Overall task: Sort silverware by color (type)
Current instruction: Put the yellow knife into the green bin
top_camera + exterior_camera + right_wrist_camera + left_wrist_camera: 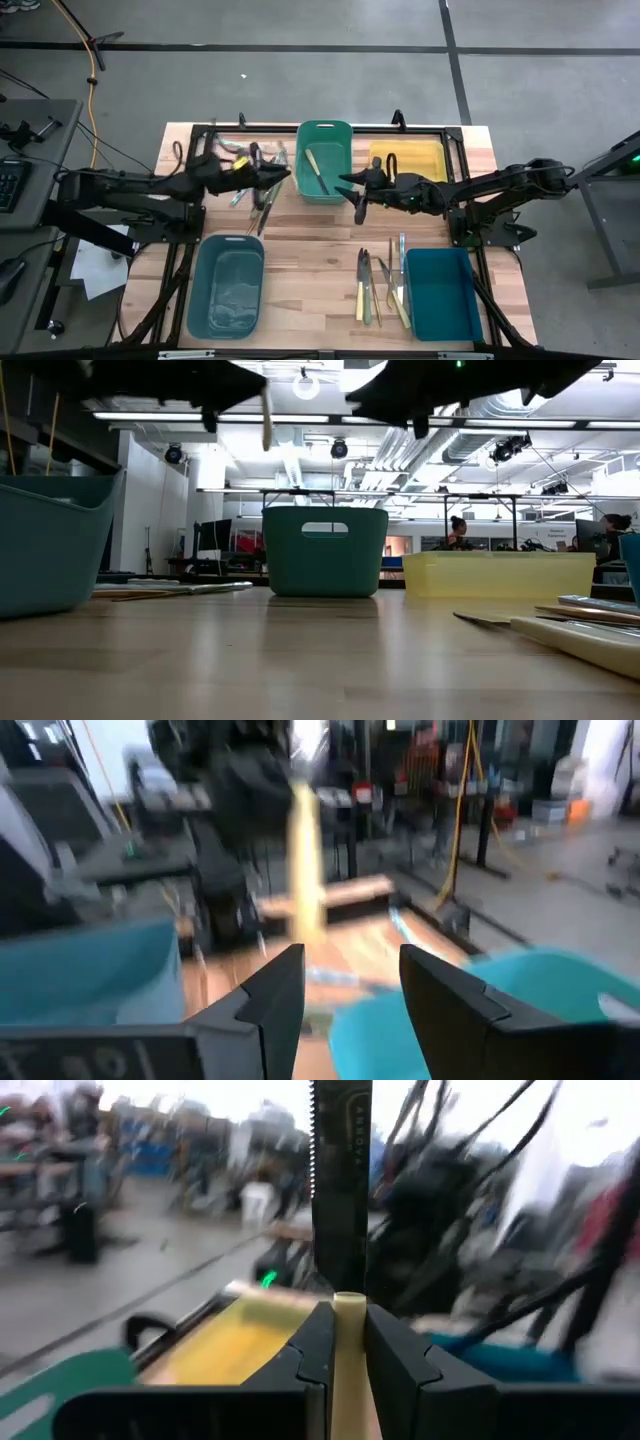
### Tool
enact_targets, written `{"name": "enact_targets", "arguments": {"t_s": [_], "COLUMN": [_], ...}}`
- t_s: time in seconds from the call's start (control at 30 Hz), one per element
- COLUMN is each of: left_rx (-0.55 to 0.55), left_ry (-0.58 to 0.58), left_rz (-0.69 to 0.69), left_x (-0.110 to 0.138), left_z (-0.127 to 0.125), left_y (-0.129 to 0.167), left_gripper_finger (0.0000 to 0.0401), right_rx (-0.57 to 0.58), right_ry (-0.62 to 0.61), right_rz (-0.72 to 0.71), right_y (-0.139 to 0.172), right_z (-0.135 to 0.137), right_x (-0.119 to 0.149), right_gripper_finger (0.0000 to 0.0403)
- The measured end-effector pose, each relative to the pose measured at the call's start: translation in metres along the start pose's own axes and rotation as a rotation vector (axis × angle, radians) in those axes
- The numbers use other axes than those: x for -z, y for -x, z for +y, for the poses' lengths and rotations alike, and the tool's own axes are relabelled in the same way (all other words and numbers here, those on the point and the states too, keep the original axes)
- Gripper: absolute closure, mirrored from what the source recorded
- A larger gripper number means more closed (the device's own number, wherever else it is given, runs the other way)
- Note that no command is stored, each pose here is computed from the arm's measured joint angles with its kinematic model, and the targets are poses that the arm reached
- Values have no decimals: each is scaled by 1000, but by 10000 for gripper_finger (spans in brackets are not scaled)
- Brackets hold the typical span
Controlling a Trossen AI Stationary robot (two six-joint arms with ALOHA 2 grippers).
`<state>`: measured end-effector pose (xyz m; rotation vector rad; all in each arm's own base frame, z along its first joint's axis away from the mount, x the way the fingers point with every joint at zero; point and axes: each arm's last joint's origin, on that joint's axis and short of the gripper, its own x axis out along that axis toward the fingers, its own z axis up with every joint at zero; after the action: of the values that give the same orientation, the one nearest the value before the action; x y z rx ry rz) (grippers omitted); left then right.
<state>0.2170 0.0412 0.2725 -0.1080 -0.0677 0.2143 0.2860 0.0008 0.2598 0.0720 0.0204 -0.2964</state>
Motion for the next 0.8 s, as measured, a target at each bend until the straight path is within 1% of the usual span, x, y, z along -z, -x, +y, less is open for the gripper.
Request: {"name": "enact_targets", "arguments": {"t_s": [0.13,0.23,0.3,0.37,0.47,0.63,0.7,0.8], "left_rx": [-153,-199,-225,-259,-312,-404,-416,-401], "left_ry": [-76,-45,-17,29,119,262,317,384], "left_rz": [150,204,243,275,331,406,435,487], "left_x": [-19,-29,-27,-18,2,36,47,63], "left_z": [5,11,17,23,35,59,68,76], "left_y": [-34,-62,-79,-94,-110,-123,-126,-130], "left_gripper_finger": [370,370,370,370,370,370,370,370], "right_rx": [-51,-103,-132,-165,-212,-246,-251,-252], "right_ry": [-17,-40,-52,-56,-32,22,25,29], "right_rz": [-92,-115,-144,-180,-233,-284,-300,-317], "right_y": [1,1,3,5,10,22,25,29], "right_z": [2,4,7,12,21,29,29,29], "right_x": [-10,-12,-15,-18,-24,-34,-38,-42], "right_gripper_finger": [242,242,242,242,242,242,242,242]}}
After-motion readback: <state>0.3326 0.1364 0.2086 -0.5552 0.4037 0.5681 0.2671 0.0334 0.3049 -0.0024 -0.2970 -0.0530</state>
